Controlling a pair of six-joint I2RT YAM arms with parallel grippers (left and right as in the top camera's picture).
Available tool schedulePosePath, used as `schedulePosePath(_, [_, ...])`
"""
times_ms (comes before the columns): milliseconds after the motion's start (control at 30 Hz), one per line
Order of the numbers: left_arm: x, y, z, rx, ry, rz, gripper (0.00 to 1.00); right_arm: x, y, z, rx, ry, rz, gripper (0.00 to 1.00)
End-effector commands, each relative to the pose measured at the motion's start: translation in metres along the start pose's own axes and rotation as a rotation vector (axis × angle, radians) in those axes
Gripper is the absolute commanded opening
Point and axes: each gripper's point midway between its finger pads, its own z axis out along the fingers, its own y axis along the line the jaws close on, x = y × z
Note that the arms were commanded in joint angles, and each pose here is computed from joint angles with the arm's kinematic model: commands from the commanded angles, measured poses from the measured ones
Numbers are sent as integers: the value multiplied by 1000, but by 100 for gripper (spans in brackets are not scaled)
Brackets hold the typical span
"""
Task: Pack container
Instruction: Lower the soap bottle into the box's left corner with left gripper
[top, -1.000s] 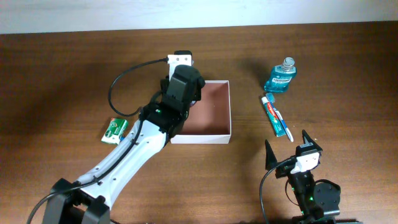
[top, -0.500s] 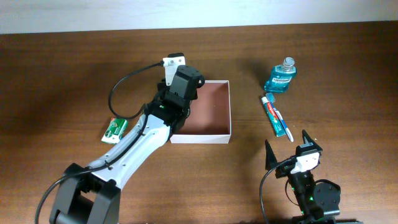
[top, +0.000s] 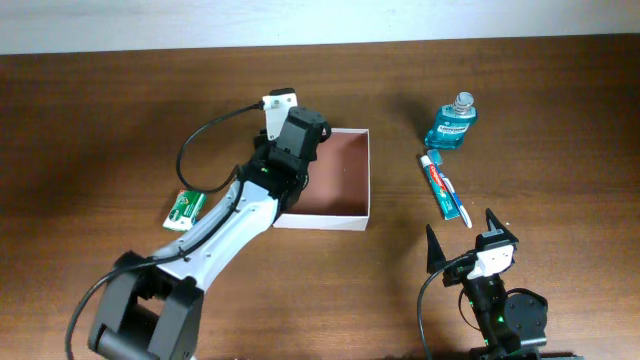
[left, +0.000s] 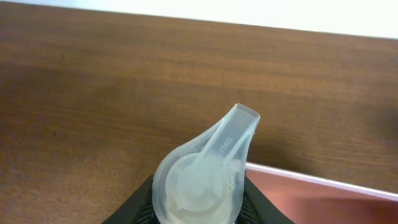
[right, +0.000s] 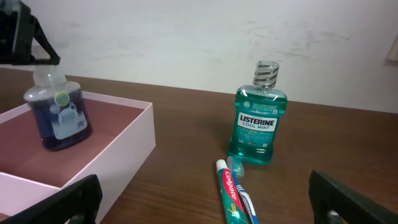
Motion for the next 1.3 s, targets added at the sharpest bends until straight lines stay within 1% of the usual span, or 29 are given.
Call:
schedulePosePath(0, [-11, 0, 2, -17, -35, -36, 9, 2, -1, 0, 3, 4, 1, 99])
schedulePosePath(100, [-11, 0, 2, -14, -37, -38, 10, 2, -1, 0, 3, 4, 1, 99])
schedulePosePath(167, [-10, -2, 2, -2, -30, -36, 20, 2, -1, 0, 2, 4, 1, 98])
schedulePosePath(200, [-10, -3, 2, 1, -28, -36, 28, 2, -1, 0, 2, 4, 1, 99])
schedulePosePath(400, [-6, -11, 2, 47, -4, -34, 41, 2, -1, 0, 2, 4, 1, 98])
schedulePosePath(467, [-5, -11, 2, 47, -4, -34, 43, 2, -1, 0, 3, 4, 1, 99])
schedulePosePath(600, [-3, -10, 2, 43, 7, -26, 55, 2, -1, 0, 2, 4, 1, 99])
schedulePosePath(933, [-1, -21, -3, 117, 35, -26, 60, 2, -1, 0, 3, 4, 1, 99])
schedulePosePath(1267, [-4, -4, -32, 96, 77, -3, 68, 2, -1, 0, 2, 4, 1, 99])
